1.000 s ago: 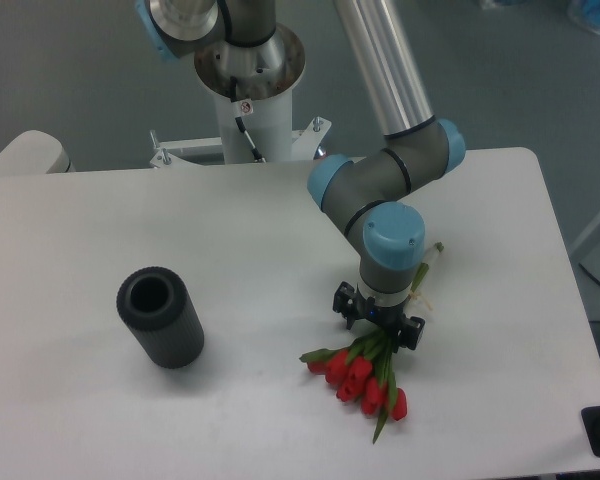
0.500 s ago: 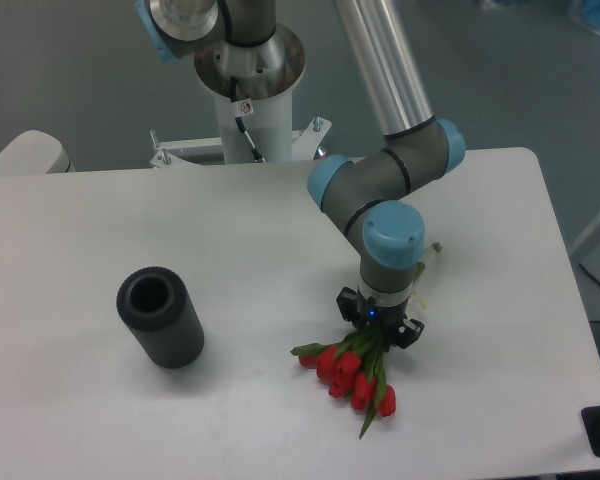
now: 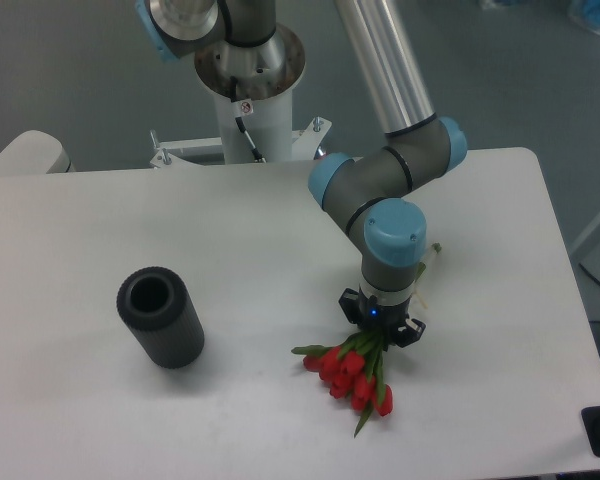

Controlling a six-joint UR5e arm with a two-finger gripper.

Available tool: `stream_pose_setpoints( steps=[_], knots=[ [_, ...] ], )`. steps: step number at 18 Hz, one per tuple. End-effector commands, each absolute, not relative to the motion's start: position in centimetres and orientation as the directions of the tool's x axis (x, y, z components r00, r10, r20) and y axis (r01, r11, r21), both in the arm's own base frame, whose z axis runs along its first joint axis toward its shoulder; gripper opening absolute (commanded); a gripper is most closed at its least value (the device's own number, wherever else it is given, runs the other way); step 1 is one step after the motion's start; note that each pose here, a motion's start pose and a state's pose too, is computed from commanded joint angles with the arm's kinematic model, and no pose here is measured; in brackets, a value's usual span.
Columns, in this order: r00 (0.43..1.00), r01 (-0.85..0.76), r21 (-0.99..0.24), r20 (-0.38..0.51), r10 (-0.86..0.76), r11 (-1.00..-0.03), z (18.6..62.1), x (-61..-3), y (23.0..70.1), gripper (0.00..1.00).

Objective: Pick up the flowers from the table
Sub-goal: 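Lift the gripped tulips up off the table, then carry the held tulips toward the black cylindrical vase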

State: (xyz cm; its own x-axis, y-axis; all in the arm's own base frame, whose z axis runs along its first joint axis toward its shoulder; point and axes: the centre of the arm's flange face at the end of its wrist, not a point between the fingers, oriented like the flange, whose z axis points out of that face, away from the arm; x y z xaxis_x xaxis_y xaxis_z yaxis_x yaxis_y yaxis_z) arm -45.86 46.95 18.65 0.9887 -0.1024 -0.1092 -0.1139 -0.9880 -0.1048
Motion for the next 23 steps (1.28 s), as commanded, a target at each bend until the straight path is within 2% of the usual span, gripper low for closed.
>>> stream_pose_setpoints(
  steps=[6,10,15,23],
  knots=[
    [0.987,-0.119,-0.118,-0.121,-0.105,-0.986,19.6,-46.0,47.0,0.25],
    [0.983,-0.127,-0.145,-0.149,-0.106,-0.981,21.7,-46.5,47.4,0.25],
    [0.981,-0.144,-0.251,-0.161,-0.105,-0.957,25.6,-45.9,48.8,0.25],
    [0.978,-0.177,-0.435,-0.179,-0.107,-0.883,34.4,-39.0,54.9,0.25]
  ],
)
